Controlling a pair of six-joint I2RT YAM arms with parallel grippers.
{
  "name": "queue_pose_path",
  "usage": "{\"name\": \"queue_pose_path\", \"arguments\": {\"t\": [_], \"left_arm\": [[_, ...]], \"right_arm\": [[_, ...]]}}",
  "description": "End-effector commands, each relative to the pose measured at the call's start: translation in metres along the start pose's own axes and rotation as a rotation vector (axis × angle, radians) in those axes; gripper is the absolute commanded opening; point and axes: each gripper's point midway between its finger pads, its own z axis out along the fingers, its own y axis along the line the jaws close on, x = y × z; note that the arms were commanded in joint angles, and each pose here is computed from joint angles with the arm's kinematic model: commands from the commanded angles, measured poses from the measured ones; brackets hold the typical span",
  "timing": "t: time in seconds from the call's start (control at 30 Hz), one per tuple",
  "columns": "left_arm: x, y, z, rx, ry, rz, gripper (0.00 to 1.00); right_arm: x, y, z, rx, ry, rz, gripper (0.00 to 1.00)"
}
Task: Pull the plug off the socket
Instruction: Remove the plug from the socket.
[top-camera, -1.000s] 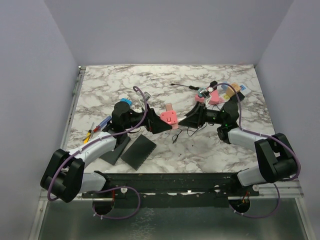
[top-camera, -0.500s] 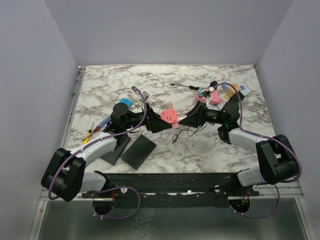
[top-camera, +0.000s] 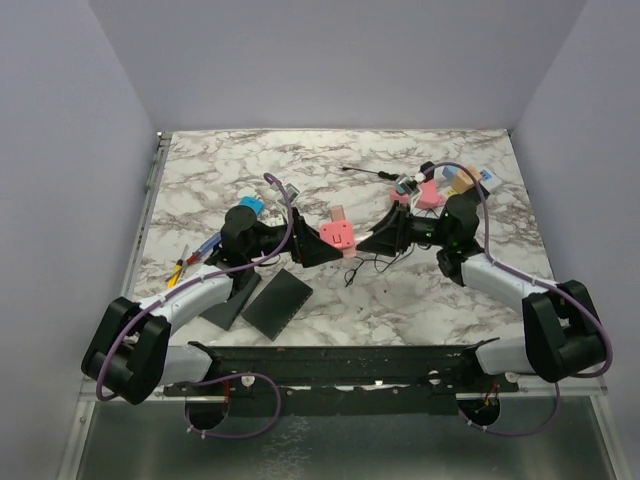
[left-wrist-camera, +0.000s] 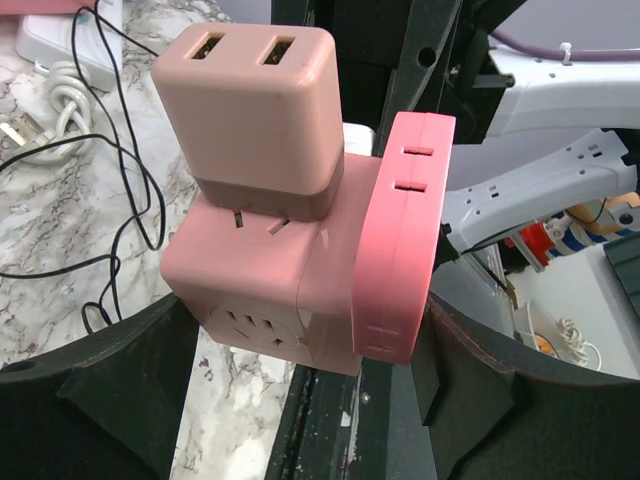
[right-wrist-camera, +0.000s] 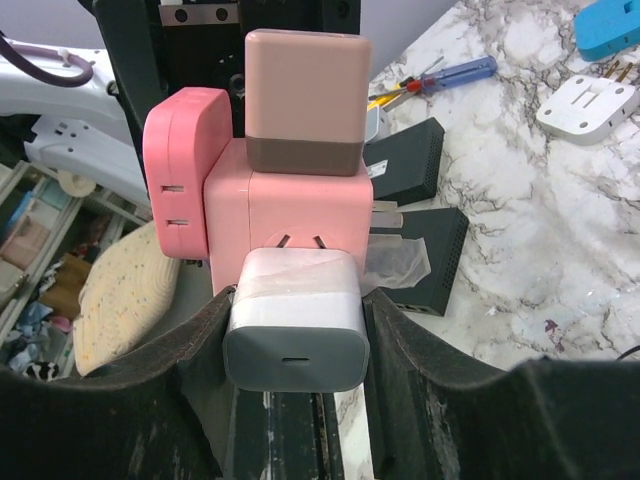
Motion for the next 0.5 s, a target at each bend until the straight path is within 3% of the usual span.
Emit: {"name": "queue_pose_path", "arguments": {"t": [0.0,0.1,0.47], "left_arm": [[-0.014,-0.032,0.001,0.122,0.013,0.074,0.16],[-0.015,-0.032,0.003,0.133,0.024,0.072,0.09],[-0.023,-0.026,0.013,0.131,0.035,0.04,0.0]], "right_arm": [[0.001,0.003,-0.003,0.031,0.09,-0.103,0.0],[0.0,0.009,-0.005,0.022,0.109,-0.124,0.0],[-0.004,-0.001,0.002,0.131,0.088,-0.066,0.0]]}}
